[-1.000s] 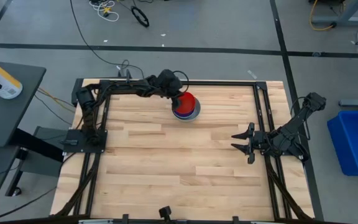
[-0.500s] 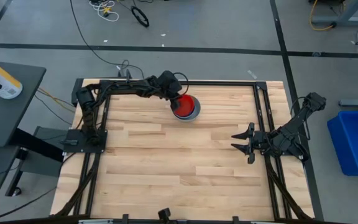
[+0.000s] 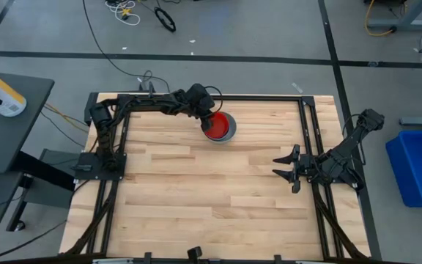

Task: Nest bowls inside each other
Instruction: Stack the red bowl on the dark blue bowl, then return to Home Position

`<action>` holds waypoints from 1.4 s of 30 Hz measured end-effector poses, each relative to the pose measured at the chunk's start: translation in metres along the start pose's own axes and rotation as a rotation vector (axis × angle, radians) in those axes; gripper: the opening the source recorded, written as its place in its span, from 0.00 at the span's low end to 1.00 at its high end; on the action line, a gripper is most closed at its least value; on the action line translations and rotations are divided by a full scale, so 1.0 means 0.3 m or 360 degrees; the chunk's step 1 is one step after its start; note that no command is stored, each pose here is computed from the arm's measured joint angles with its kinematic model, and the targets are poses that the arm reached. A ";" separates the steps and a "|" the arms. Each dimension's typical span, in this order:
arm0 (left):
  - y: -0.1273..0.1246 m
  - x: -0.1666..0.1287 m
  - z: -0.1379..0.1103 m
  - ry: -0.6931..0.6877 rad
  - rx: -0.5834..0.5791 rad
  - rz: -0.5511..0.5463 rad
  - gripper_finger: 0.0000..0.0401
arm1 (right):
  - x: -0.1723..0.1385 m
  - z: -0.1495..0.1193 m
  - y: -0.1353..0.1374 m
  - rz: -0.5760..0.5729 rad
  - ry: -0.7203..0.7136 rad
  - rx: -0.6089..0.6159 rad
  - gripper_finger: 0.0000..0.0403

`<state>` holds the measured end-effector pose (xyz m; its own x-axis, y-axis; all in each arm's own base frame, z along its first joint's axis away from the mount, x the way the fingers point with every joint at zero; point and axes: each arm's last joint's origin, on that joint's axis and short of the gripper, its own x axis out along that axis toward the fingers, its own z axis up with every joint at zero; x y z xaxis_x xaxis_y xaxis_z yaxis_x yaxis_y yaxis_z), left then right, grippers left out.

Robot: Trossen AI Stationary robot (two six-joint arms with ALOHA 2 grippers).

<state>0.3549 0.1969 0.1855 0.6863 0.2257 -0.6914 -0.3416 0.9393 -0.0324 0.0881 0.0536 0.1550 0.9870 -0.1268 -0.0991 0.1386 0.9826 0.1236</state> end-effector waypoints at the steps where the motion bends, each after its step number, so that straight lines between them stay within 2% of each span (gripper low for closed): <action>1: -0.001 0.000 0.000 -0.0001 0.0004 -0.0014 0.14 | 0.000 0.000 0.000 0.0000 0.0000 0.0000 0.52; 11: 0.010 -0.001 0.008 -0.0045 0.0014 0.0030 0.38 | 0.000 0.000 0.000 0.0000 0.0000 0.0000 0.51; 17: 0.016 -0.003 0.028 -0.0141 0.0041 0.0068 0.48 | 0.000 0.000 0.000 0.0000 0.0000 0.0001 0.50; 22: 0.054 -0.009 0.024 -0.0142 -0.0049 0.0117 0.50 | 0.000 0.000 0.000 0.0000 0.0000 0.0001 0.52; 28: 0.083 -0.012 -0.008 0.0007 -0.0117 0.0282 0.48 | 0.000 0.000 0.000 0.0000 0.0000 0.0000 0.53; 31: 0.079 -0.007 -0.024 0.0035 -0.0110 0.0296 0.47 | 0.000 0.000 0.000 0.0001 0.0000 0.0000 0.52; 36: 0.064 -0.010 -0.017 0.0010 -0.0090 0.0235 0.47 | 0.000 0.000 0.000 0.0000 0.0000 0.0000 0.49; 42: -0.033 -0.050 0.031 -0.0121 0.0038 -0.0154 0.47 | 0.000 0.000 0.000 0.0000 0.0000 -0.0001 0.48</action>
<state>0.3540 0.1868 0.2029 0.7622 0.1519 -0.6293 -0.2568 0.9633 -0.0785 0.0880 0.0536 0.1550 0.9870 -0.1268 -0.0991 0.1386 0.9826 0.1233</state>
